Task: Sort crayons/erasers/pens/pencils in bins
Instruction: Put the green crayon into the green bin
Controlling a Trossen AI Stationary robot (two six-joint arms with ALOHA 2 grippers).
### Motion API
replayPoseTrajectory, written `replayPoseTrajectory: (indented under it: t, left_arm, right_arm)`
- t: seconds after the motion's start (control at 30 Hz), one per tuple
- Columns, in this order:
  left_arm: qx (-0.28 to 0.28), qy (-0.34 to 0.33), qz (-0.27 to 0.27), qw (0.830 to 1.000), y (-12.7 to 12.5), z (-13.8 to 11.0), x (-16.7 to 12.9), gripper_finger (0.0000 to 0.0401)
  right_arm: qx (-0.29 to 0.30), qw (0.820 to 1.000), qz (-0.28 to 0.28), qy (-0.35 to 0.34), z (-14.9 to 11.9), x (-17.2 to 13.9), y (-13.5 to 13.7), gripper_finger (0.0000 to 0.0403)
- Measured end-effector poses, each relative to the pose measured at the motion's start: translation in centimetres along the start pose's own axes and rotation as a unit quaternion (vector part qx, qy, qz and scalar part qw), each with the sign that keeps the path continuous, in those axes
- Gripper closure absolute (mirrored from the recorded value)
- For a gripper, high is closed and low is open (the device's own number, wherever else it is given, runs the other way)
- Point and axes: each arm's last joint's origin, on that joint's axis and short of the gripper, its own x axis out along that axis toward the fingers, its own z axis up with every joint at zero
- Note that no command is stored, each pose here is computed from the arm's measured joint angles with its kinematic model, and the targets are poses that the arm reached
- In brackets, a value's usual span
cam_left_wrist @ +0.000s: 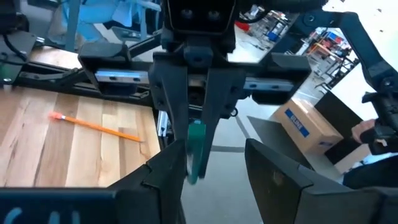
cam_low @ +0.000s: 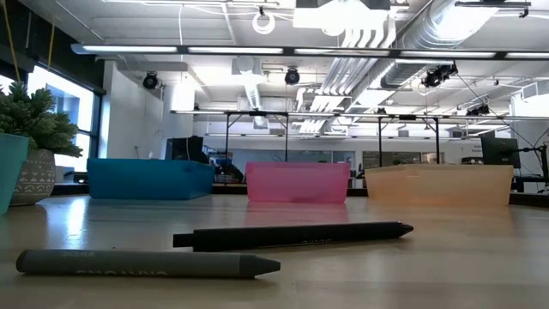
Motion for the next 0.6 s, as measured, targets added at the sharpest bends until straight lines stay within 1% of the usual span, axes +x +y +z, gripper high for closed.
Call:
replayPoseTrajectory:
  t: [0.1, 0.2, 0.53, 0.6]
  left_arm:
    - [-0.003, -0.006, 0.008, 1.0, 0.03, 0.06, 0.0, 0.0251]
    - [-0.004, -0.01, 0.015, 1.0, 0.08, 0.09, 0.0, 0.0267]
    - [0.001, -0.002, 0.02, 1.0, 0.18, -0.06, 0.0, 0.0368]
    - [0.005, -0.002, 0.021, 1.0, 0.19, -0.06, 0.0, 0.0384]
  right_arm:
    - [-0.001, 1.0, -0.001, 0.003, 0.3, 0.5, -0.21, 0.0402]
    - [-0.005, 1.0, -0.003, 0.003, 0.49, 0.78, -0.34, 0.0402]
    - [-0.017, 1.0, -0.002, -0.003, 0.59, 0.81, -0.28, 0.0402]
    - [-0.018, 1.0, -0.002, -0.002, 0.59, 0.8, -0.27, 0.0397]
